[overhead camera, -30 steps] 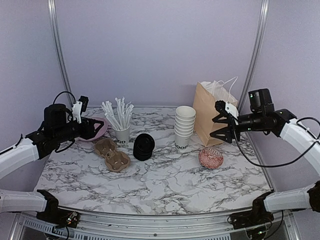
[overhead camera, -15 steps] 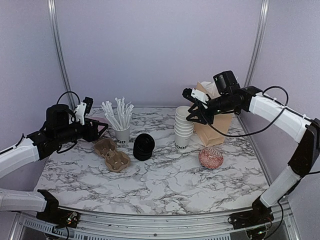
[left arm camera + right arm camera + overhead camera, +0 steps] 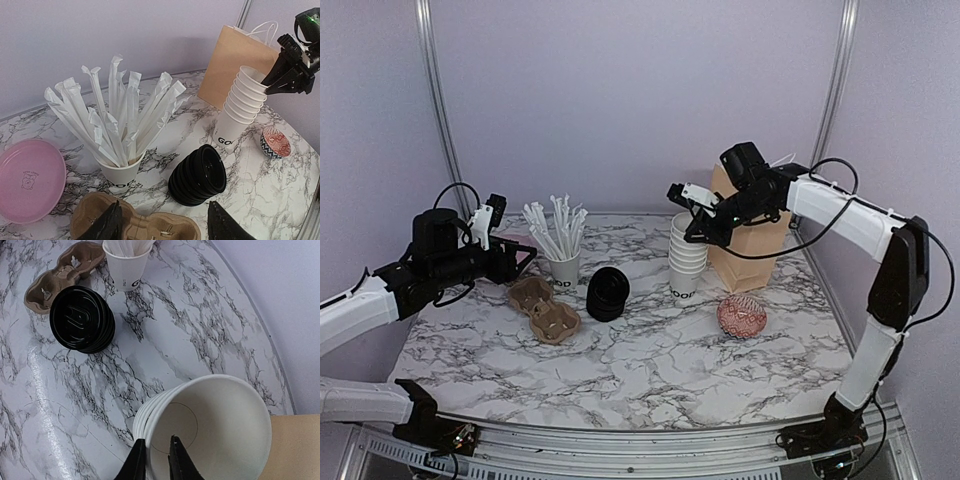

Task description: Pack the takeout coffee

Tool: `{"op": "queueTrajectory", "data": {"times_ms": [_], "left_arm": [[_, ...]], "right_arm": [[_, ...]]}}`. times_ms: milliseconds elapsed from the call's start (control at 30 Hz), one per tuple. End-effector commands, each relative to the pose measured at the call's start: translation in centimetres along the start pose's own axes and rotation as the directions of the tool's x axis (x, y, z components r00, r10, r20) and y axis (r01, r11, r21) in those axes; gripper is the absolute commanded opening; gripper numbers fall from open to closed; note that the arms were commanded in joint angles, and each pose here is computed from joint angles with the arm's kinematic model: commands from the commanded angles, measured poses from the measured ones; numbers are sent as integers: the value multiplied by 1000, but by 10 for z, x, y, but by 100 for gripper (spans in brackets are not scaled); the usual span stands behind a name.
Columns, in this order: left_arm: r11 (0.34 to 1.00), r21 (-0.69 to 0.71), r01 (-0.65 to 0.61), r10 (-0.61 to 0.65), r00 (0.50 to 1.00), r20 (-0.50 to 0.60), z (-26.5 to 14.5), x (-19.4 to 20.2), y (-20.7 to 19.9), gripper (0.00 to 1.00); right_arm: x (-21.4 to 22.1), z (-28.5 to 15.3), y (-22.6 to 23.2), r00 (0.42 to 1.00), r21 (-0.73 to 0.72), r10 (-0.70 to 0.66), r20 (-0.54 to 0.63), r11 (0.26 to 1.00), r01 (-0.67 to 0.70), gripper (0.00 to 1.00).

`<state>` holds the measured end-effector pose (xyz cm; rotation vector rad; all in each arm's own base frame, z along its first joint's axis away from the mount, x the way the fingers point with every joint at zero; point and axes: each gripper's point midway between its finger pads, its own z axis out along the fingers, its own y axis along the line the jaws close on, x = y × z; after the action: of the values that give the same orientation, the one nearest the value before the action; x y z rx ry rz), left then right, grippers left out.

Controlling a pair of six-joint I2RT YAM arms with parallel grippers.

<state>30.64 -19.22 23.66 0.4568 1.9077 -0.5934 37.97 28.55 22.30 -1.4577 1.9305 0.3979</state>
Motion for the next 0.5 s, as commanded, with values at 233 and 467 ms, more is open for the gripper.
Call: {"op": "queueTrajectory", "data": {"times_ms": [233, 467], "left_arm": [[1000, 13, 2, -2, 1000, -9, 2, -1, -3, 58], [1000, 15, 5, -4, 1000, -17, 3, 1, -3, 58]], "right_arm": [[-18, -5, -8, 1000, 25, -14, 27, 1000, 14, 0], [-35, 5, -26, 997, 55, -30, 68, 998, 26, 0]]}}
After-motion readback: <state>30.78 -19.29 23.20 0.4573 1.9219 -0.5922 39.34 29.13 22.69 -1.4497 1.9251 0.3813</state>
